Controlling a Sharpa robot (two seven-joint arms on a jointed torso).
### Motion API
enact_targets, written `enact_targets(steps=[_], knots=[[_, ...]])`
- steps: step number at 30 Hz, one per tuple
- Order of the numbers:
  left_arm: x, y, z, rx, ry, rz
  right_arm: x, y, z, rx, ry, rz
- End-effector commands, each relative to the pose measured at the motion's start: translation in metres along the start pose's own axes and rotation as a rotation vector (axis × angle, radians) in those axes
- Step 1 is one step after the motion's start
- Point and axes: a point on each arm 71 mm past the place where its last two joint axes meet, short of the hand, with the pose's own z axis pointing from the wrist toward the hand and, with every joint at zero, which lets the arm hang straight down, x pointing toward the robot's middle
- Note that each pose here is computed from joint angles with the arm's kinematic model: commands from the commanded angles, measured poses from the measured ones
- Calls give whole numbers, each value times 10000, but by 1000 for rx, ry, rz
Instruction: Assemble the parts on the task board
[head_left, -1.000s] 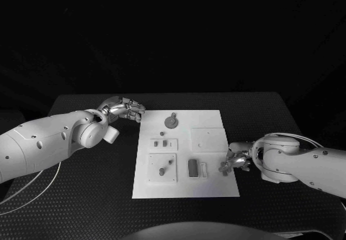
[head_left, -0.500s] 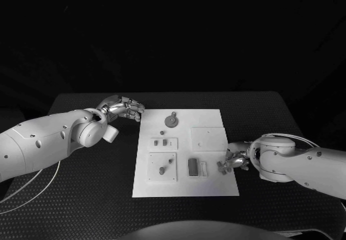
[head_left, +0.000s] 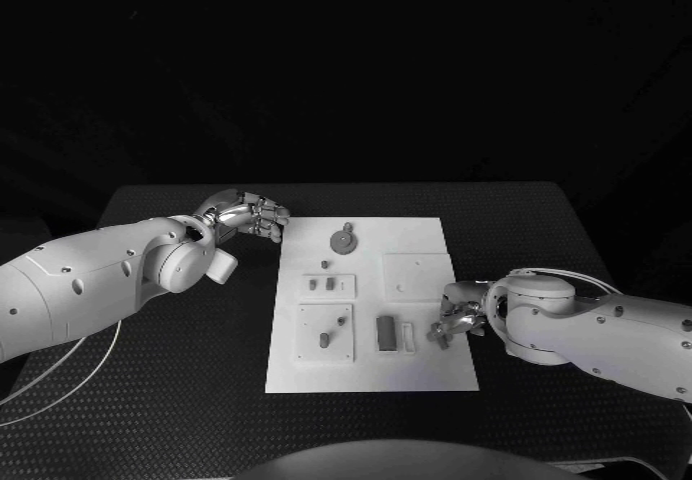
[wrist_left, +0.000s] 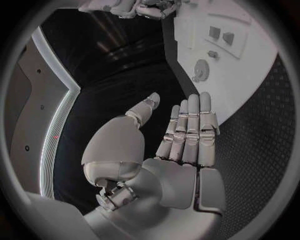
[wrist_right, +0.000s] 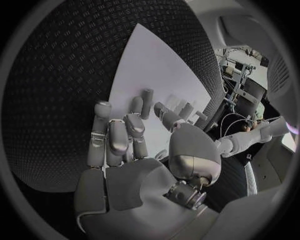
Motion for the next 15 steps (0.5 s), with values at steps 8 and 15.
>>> enact_targets(steps=[8, 15], knots=[[18, -14, 5, 5, 15, -9, 149, 11, 50, 17, 67, -121], [22, -14, 5, 4, 16, -9, 170, 32, 50, 8, 72, -112]])
